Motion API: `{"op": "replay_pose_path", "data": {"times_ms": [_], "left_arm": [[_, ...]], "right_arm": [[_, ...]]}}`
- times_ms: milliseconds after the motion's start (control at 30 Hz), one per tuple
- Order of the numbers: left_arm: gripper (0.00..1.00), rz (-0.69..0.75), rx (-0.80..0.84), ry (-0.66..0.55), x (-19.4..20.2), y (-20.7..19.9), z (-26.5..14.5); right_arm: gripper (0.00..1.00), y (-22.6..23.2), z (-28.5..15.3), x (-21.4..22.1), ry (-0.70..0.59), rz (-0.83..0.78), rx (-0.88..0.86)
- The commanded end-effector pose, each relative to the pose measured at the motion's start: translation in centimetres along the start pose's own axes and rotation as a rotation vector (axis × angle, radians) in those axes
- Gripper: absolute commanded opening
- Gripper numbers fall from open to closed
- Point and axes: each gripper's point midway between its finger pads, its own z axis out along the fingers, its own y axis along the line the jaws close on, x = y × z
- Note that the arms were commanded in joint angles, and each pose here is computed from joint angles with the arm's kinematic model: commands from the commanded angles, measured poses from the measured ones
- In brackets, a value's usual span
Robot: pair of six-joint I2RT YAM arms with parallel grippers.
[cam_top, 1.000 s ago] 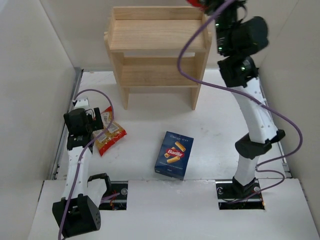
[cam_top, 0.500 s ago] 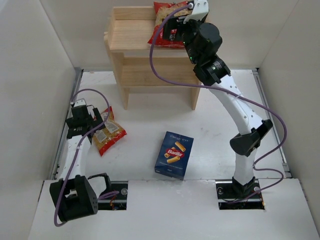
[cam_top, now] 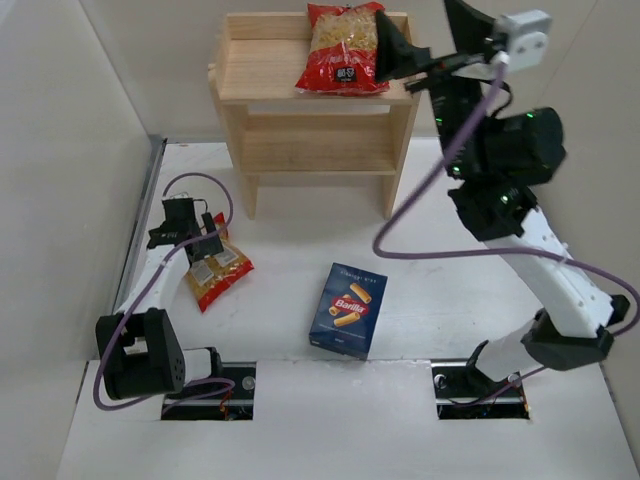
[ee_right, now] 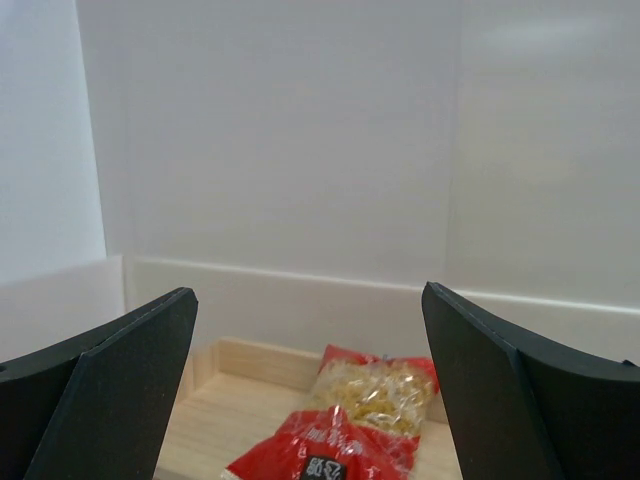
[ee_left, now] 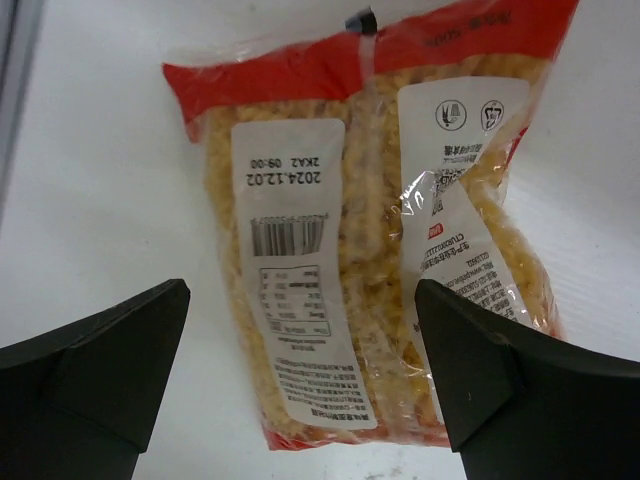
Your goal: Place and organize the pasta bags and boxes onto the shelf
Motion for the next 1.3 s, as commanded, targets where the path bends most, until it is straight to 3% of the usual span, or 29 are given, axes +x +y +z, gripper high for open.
{"op": "replay_pose_path", "data": {"times_ms": [0, 67, 133, 200, 333, 400, 500, 533, 600, 733, 833, 900, 1067, 1267], "left_arm": [[1.00, -0.003, 0.059, 0.032, -0.4, -1.3, -0.4], [1.00, 0.012, 0.247, 0.055, 0.1, -5.1, -0.7], [1.00, 0.006, 0.332, 0.039, 0.1, -6.8, -0.6], [0.98, 0.013, 0.315, 0.072, 1.2, -6.7, 0.2], [0.79, -0.027, 0.228, 0.240, 4.7, -3.9, 2.1], [0.59, -0.088, 0.204, 0.290, 4.5, -2.5, 2.5], [0.09, -0.132, 0.202, 0.346, 3.7, -1.2, 2.4], [0.02, -0.122, 0.202, 0.351, 3.5, -1.0, 2.2], [0.00, -0.054, 0.223, 0.296, 2.3, -1.0, 1.1], [0.00, 0.195, 0.303, 0.021, -1.8, -2.7, -3.6], [0.00, 0.346, 0.277, -0.161, -3.1, -2.3, -7.4], [0.00, 0.392, 0.253, -0.217, -3.2, -1.6, -8.9], [0.00, 0.463, 0.197, -0.410, -5.1, 0.3, -14.8], [0.00, 0.385, 0.026, -0.729, -13.2, 4.0, -24.1]], "right_arm": [[1.00, -2.8, -1.7, -4.4, -0.127, -0.009, 0.089], [1.00, -3.3, -2.5, -4.2, -0.121, -0.013, 0.102], [1.00, -3.9, -3.3, -4.0, -0.104, -0.022, 0.119], [1.00, -4.4, -4.0, -3.8, -0.091, -0.030, 0.130], [1.00, -5.5, -5.4, -4.8, -0.111, -0.021, 0.144], [1.00, -6.1, -5.9, -5.6, -0.132, -0.014, 0.156], [1.00, -6.8, -6.6, -6.4, -0.158, -0.022, 0.176], [1.00, -6.9, -6.7, -6.4, -0.163, -0.028, 0.180], [1.00, -7.1, -6.9, -6.6, -0.175, -0.032, 0.186], [1.00, -7.0, -7.0, -6.5, -0.186, -0.032, 0.186], [1.00, -6.9, -7.1, -6.2, -0.192, -0.021, 0.184], [1.00, -6.9, -7.3, -6.2, -0.200, -0.013, 0.187], [1.00, -6.8, -7.7, -6.0, -0.201, -0.012, 0.181], [1.00, -6.5, -7.8, -4.7, -0.179, -0.010, 0.180]]}}
